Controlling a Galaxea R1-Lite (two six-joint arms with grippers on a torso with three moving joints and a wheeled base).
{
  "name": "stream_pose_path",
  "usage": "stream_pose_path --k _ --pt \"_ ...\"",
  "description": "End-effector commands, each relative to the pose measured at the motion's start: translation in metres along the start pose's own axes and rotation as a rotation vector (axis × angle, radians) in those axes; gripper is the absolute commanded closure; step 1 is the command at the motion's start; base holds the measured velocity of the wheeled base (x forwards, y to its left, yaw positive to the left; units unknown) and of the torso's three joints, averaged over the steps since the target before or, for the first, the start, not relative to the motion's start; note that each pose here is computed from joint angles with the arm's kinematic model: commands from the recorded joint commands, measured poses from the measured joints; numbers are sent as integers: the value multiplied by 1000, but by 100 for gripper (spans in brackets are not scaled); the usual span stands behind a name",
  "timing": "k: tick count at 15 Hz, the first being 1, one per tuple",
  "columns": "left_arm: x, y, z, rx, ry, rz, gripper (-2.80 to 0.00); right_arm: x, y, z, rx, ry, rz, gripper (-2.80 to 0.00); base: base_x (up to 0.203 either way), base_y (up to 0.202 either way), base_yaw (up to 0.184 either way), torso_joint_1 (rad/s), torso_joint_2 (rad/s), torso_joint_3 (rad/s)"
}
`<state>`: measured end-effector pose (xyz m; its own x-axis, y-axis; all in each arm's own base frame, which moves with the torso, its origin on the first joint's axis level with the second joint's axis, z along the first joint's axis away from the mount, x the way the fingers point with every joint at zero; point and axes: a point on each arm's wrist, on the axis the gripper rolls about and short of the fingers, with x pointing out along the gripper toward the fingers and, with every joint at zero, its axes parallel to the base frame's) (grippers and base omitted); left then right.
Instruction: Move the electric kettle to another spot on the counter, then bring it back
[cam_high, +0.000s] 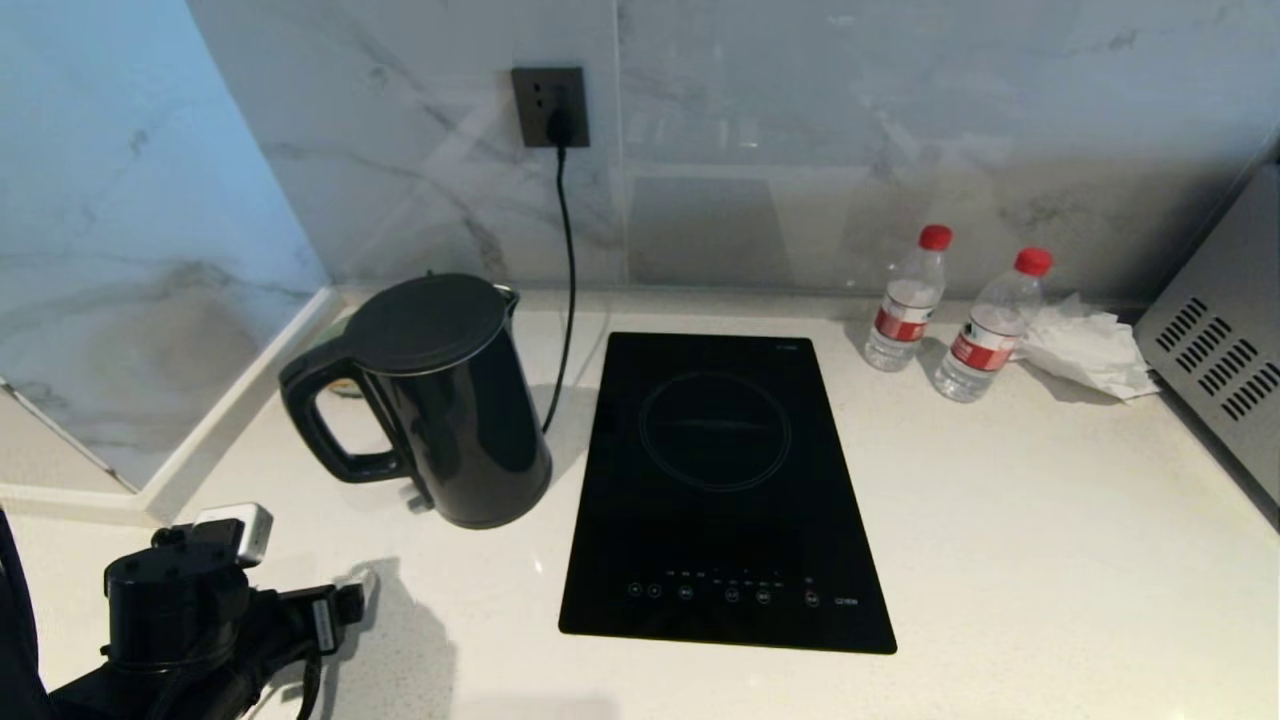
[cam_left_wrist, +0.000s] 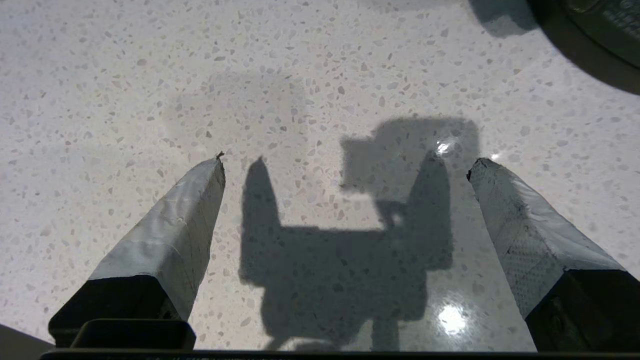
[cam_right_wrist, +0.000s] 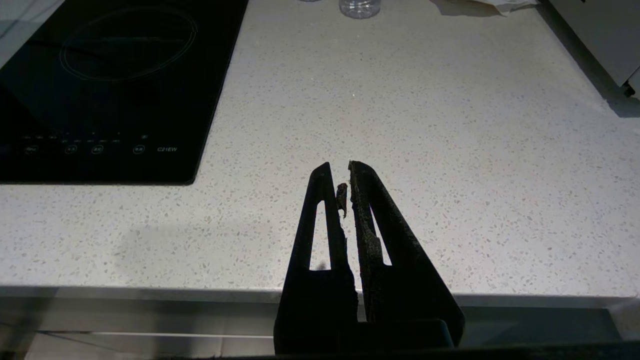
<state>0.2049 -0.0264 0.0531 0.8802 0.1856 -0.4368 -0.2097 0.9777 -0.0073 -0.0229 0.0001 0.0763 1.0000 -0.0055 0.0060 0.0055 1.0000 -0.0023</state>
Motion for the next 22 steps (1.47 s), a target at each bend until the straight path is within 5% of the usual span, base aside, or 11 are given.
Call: stream_pose_path --k 1,6,9,16,22 --pt "1 0 0 -2 -3 5 -280 0 0 0 -1 1 0 0 0 0 0 -2 7 -149" --pt "7 -2 6 -32 -96 -10 -280 0 0 0 -1 0 0 0 0 0 0 0 0 -36" --pt "16 -6 1 -9 -83 -9 -280 0 0 0 -1 0 1 0 0 0 0 0 0 0" --pt "31 -5 14 -92 -144 26 -280 0 0 0 -1 0 -1 0 0 0 0 0 0 0" --pt "30 -6 19 -107 -168 25 -280 0 0 0 -1 0 -1 0 0 0 0 0 0 0"
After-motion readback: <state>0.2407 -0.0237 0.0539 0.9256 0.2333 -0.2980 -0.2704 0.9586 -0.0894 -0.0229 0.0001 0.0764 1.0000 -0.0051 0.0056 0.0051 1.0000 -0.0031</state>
